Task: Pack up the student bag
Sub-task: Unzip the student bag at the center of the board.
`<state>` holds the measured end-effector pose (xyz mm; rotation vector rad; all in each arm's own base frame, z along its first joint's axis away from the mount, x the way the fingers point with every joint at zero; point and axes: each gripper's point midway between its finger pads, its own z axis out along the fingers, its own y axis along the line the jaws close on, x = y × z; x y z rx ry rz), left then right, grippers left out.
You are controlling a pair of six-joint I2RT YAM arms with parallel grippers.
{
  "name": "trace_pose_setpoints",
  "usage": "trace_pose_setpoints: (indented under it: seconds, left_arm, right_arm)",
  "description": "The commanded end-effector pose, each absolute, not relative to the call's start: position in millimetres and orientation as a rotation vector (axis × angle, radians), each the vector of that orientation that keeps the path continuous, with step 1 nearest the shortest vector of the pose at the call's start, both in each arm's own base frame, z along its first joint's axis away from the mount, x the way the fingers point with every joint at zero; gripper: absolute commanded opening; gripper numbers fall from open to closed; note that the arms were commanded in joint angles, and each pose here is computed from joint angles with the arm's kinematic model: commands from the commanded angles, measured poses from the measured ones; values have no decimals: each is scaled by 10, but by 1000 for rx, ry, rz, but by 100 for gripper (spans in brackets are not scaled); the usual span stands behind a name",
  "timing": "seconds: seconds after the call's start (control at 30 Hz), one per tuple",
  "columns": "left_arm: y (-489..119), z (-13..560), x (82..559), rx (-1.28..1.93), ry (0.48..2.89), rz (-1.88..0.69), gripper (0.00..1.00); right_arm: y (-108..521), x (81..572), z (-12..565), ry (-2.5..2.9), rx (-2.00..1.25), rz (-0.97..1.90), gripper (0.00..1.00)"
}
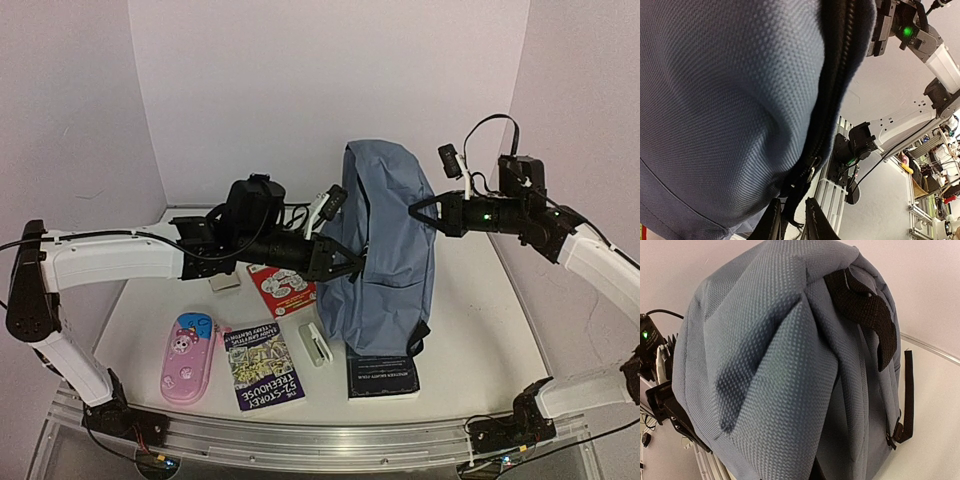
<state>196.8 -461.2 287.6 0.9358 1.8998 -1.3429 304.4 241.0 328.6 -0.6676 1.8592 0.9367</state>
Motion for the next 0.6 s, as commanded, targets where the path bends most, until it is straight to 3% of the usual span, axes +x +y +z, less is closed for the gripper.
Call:
trace_pose_setpoints:
  seconds: [0.0, 0.17, 0.23, 0.57]
  left_arm:
    - [-4620, 3326, 1908, 938, 1758, -1404, 15]
    - [-4594, 3334, 1910, 932, 1755, -1395, 2]
    - [-4578, 3349, 1912, 925, 1752, -1391, 1]
    - [-4478, 3398, 1905, 910, 1748, -1358, 12]
  right_arm:
    - [2432, 3025, 3718, 1675, -697, 937, 0]
    - [2431, 3016, 3720, 1675, -695, 938, 0]
    - [2426, 3013, 3734, 1672, -693, 937, 0]
    - [2409, 3002, 3744, 1671, -686, 932, 0]
